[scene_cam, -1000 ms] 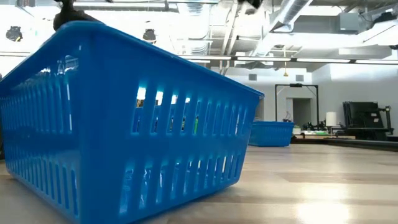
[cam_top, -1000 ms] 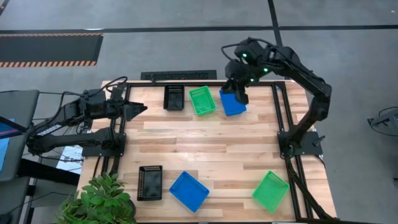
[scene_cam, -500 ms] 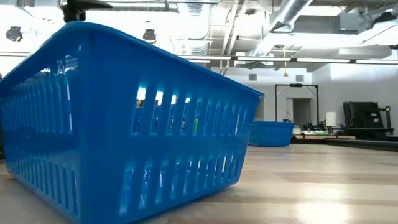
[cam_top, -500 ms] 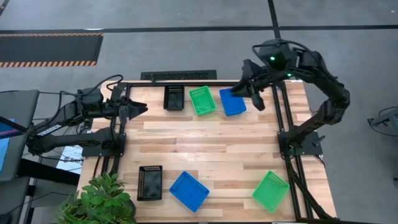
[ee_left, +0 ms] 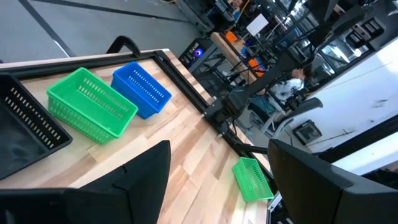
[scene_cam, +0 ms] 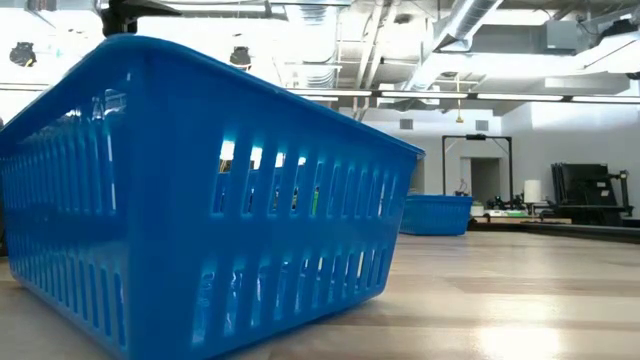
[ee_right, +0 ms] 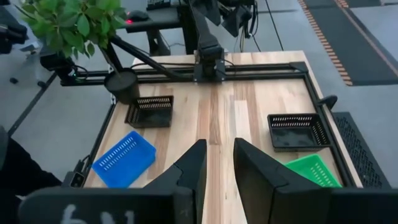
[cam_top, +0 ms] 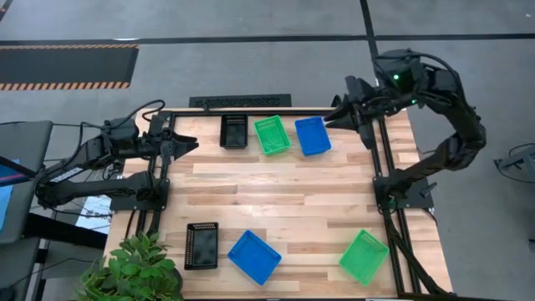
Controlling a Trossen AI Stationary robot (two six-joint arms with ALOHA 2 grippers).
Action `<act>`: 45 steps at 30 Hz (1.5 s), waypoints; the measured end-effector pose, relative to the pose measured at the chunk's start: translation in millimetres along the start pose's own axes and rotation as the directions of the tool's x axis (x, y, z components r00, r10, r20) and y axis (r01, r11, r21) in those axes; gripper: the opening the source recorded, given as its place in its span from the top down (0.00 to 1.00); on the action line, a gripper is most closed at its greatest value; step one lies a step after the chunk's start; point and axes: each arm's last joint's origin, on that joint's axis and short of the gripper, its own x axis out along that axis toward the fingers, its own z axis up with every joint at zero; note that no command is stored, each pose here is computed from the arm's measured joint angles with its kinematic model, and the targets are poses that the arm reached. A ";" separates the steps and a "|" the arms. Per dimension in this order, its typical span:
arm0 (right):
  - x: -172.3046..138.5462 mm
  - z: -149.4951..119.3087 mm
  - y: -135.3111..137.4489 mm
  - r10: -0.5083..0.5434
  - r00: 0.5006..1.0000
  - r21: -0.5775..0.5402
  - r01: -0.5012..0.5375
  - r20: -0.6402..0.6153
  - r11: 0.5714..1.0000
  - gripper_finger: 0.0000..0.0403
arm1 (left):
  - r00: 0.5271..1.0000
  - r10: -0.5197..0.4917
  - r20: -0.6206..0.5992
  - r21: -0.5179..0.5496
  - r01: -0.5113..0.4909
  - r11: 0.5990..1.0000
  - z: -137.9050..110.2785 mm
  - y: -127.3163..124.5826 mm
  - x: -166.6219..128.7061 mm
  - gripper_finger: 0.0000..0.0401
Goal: Stack baskets by color
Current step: Stack the bottom blue bin on top of the top blue bins
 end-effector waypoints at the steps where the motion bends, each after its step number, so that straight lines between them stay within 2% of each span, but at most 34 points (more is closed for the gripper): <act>1: -2.2 -0.2 0.8 0.000 1.000 -0.002 0.001 0.005 1.000 0.74 | 1.000 0.000 0.000 0.000 0.000 1.000 0.0 0.0 0.0 0.36; 9: -14.3 -2.7 2.7 -0.016 1.000 -0.001 0.016 0.019 1.000 0.74 | 1.000 0.002 -0.002 0.000 -0.002 1.000 -0.2 0.2 0.0 0.36; 20: -14.1 -5.7 2.2 -0.017 1.000 0.011 0.017 -0.011 1.000 0.74 | 1.000 -0.006 -0.009 -0.001 0.006 1.000 -0.4 -0.1 0.0 0.36; 22: -13.9 -6.3 3.1 -0.012 1.000 0.030 0.012 -0.017 0.999 0.74 | 0.999 -0.040 -0.034 -0.012 0.039 0.999 -0.8 -1.3 0.0 0.36; 25: -12.3 -6.7 6.3 0.007 1.000 0.061 -0.005 -0.028 0.998 0.74 | 0.986 -0.151 -0.068 -0.037 0.149 0.988 0.8 -6.9 -0.5 0.36; 28: -10.4 -4.2 13.0 0.066 0.998 0.013 -0.066 -0.008 0.998 0.74 | 0.957 -0.283 -0.060 -0.044 0.280 0.959 6.1 -15.6 -2.1 0.36; 32: -12.6 5.5 19.6 0.097 0.991 -0.081 -0.089 0.092 0.993 0.74 | 0.900 -0.431 0.061 0.039 0.430 0.902 19.4 -29.6 -7.5 0.36; 36: -32.7 9.6 24.8 0.092 0.976 -0.168 -0.059 0.199 0.984 0.74 | 0.808 -0.555 0.197 0.190 0.524 0.830 32.6 -42.6 -17.1 0.36; 37: -39.3 9.0 25.5 0.085 0.972 -0.181 -0.046 0.218 0.982 0.74 | 0.791 -0.568 0.228 0.227 0.524 0.821 34.8 -44.5 -19.0 0.36; 39: -51.0 6.6 26.0 0.050 0.969 -0.186 -0.005 0.241 0.982 0.74 | 0.783 -0.550 0.291 0.255 0.490 0.833 37.8 -45.2 -20.9 0.36; 42: -59.9 3.9 23.7 -0.015 0.967 -0.148 0.055 0.256 0.988 0.74 | 0.806 -0.510 0.300 0.214 0.464 0.860 37.5 -43.0 -16.6 0.36; 45: -60.6 4.0 21.7 -0.028 0.965 -0.152 0.069 0.261 0.986 0.74 | 0.796 -0.524 0.302 0.184 0.491 0.852 38.9 -44.2 -12.9 0.36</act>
